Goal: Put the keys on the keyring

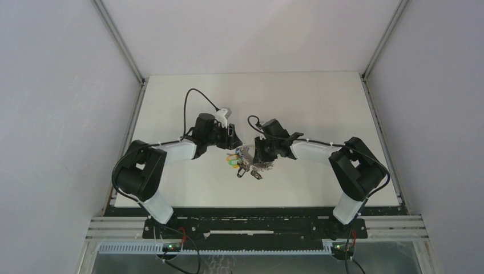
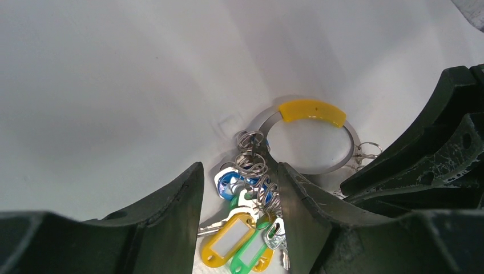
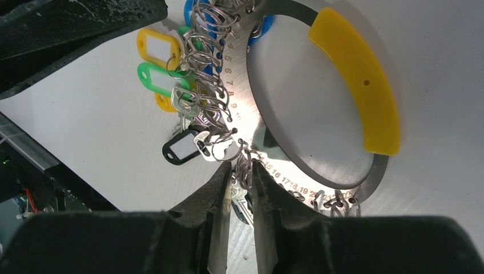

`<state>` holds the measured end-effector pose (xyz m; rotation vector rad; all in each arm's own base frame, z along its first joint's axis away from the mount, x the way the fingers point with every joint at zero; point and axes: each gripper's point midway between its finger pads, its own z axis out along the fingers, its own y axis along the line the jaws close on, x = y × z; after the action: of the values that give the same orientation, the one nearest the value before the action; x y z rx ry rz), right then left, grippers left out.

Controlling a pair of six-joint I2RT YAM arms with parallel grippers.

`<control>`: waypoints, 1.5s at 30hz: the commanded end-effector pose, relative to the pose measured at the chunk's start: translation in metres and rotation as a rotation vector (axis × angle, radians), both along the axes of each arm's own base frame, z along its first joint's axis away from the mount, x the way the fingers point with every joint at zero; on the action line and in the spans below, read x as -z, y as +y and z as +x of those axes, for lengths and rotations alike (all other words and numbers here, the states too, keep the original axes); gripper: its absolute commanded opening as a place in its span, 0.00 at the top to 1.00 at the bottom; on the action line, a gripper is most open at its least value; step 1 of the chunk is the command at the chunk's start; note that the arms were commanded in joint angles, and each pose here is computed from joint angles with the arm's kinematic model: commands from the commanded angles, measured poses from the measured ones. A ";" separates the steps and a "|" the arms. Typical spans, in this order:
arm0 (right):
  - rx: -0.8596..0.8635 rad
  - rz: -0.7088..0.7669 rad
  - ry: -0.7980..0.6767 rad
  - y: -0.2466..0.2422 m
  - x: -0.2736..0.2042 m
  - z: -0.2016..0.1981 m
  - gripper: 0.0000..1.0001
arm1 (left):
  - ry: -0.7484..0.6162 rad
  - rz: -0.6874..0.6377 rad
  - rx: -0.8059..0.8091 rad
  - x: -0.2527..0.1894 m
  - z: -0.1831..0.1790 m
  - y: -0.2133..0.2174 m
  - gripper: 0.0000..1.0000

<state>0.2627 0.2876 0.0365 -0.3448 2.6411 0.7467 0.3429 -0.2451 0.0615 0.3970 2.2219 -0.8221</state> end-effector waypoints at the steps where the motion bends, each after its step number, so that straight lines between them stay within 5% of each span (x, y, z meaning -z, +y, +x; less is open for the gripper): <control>1: -0.001 0.024 -0.024 0.010 -0.010 0.012 0.81 | -0.054 -0.037 0.025 -0.019 0.014 -0.012 0.45; 17: -0.041 0.021 0.025 0.017 0.000 0.005 0.86 | -0.042 -0.041 0.020 -0.018 0.013 -0.012 0.45; 26: -0.095 0.002 0.004 0.019 -0.001 0.004 1.00 | -0.034 -0.051 0.017 -0.018 0.006 -0.010 0.45; 37: -0.451 -0.029 -0.203 0.028 -0.041 0.007 1.00 | -0.117 -0.126 -0.019 -0.029 -0.033 0.012 0.44; 45: -0.657 -0.049 -0.267 0.021 -0.050 -0.002 1.00 | -0.317 -0.202 0.155 -0.053 -0.062 0.003 0.43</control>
<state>0.2627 0.3051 0.0580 -1.0611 2.4572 0.7264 0.2846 -0.2284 0.0828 0.4178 2.0335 -0.9165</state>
